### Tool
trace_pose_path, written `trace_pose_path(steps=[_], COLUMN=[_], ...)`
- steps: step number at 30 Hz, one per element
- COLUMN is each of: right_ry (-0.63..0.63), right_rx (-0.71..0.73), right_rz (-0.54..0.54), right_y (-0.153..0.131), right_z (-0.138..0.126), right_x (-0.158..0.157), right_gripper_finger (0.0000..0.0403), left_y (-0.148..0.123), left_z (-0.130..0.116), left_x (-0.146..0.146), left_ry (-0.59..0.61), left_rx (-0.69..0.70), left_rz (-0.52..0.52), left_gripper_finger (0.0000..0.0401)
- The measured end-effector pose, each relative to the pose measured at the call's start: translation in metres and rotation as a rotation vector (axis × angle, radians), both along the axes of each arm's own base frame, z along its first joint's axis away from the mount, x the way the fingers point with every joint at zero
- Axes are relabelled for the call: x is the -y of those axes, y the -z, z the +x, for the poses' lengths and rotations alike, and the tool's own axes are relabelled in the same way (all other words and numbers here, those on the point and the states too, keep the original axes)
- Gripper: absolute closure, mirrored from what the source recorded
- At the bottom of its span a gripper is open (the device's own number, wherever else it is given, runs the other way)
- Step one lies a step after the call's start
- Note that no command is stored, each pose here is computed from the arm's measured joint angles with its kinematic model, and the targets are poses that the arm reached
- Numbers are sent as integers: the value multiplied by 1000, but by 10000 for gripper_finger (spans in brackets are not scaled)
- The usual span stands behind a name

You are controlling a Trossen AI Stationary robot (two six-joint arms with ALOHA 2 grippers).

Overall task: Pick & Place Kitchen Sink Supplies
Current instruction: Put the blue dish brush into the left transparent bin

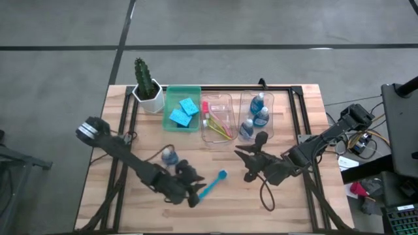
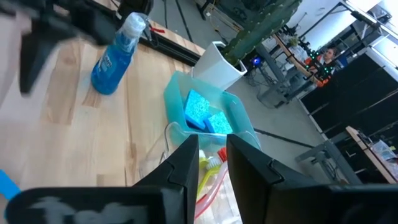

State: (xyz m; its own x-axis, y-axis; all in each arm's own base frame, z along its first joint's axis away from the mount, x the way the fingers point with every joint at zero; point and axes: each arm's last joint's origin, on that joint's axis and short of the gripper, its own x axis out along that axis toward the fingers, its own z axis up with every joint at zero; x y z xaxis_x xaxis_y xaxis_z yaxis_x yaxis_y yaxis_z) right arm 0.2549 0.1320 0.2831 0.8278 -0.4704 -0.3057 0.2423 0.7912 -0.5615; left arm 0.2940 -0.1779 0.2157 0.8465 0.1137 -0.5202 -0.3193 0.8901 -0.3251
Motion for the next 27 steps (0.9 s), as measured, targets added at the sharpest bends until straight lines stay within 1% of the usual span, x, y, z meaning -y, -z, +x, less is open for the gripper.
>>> trace_pose_path(steps=[3, 7, 10, 14, 17, 19, 22, 25, 27], right_ry=[-3, -2, -7, -7, -6, -6, -10, -12, -13], right_rx=[3, 6, 3, -13, -20, -22, -23, -24, -23], right_rz=[2, 12, 11, 9, 5, 5, 3, 3, 3], right_y=[-1, -1, -1, 1, 2, 2, 2, 2, 2], right_z=[0, -1, -2, -3, -4, -4, -5, -5, -5], right_x=[-1, -2, -3, -3, -3, -3, -4, -5, -5], right_gripper_finger=[329, 334, 334, 328, 323, 321, 317, 316, 319], left_y=[12, 28, 35, 46, 51, 55, 65, 69, 70], left_z=[19, 42, 55, 66, 75, 80, 81, 79, 79], left_x=[-1, 0, 2, 2, 4, 6, 4, 2, 0], left_ry=[-21, 6, 16, 0, -5, 3, 7, -7, -30], left_rx=[-32, -90, -139, -220, -227, -233, -286, -309, -317], left_rz=[22, 46, 55, 101, 105, 118, 149, 149, 132], left_gripper_finger=[260, 237, 234, 236, 236, 236, 236, 236, 238])
